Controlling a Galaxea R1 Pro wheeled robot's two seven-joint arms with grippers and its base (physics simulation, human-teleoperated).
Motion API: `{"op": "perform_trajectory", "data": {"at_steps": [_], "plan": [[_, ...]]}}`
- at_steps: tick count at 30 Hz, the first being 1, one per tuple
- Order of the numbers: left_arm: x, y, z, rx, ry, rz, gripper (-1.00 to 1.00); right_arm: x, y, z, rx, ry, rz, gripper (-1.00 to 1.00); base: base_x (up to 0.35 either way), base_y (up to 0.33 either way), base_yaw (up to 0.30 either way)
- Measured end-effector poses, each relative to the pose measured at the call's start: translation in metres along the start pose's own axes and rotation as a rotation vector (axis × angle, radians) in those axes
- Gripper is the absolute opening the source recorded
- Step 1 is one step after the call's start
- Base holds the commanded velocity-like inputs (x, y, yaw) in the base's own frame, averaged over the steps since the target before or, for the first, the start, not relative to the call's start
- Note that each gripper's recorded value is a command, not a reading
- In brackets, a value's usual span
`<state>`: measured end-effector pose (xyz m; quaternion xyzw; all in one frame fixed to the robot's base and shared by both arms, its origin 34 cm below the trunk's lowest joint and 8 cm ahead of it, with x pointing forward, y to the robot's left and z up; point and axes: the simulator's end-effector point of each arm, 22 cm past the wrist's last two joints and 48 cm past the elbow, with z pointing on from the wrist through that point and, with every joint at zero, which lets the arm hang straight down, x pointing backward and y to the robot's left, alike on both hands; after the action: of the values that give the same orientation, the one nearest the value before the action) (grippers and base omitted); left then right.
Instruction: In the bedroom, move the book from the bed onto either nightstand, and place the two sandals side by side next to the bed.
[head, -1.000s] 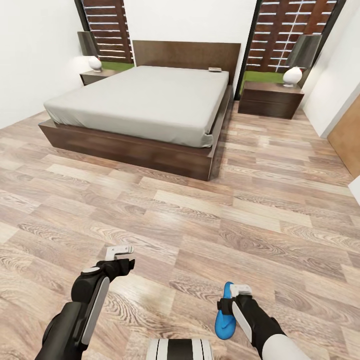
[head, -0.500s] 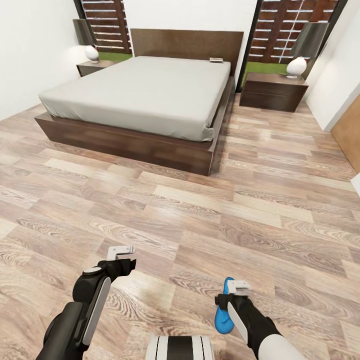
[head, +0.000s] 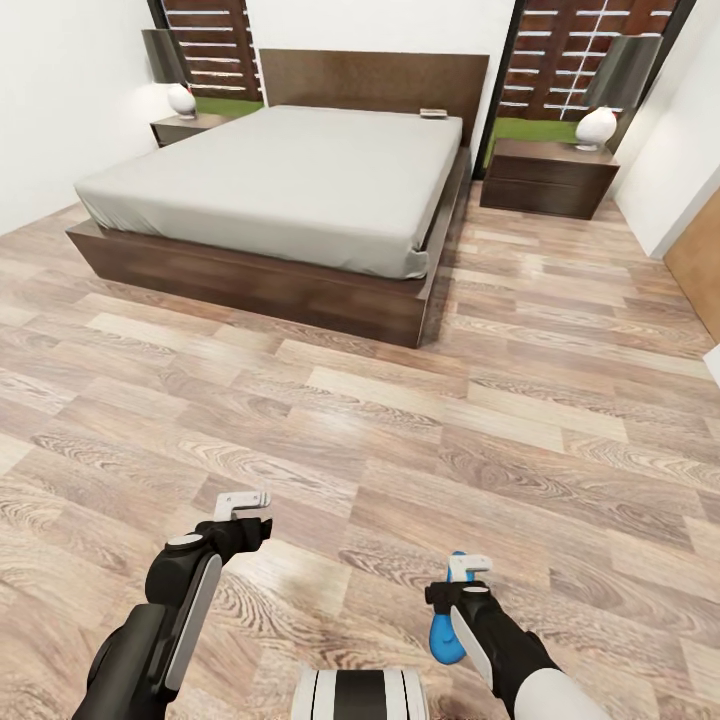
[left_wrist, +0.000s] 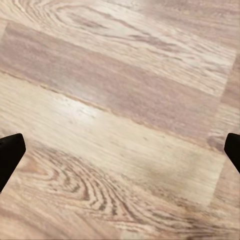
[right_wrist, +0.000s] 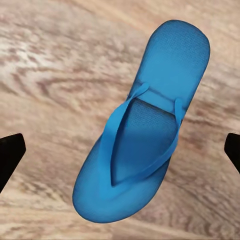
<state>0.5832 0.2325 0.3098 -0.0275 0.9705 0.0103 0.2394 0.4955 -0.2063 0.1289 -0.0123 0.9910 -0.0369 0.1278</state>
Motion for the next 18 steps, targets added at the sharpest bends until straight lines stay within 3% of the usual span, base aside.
{"op": "perform_trajectory", "data": {"at_steps": [18], "plan": [[0.031, 0.0, 0.027, -0.003, 0.073, 0.003, 1.0, 0.03, 0.0, 0.024, 0.005, 0.045, 0.007, 1.0, 0.0, 0.0, 0.0]]}}
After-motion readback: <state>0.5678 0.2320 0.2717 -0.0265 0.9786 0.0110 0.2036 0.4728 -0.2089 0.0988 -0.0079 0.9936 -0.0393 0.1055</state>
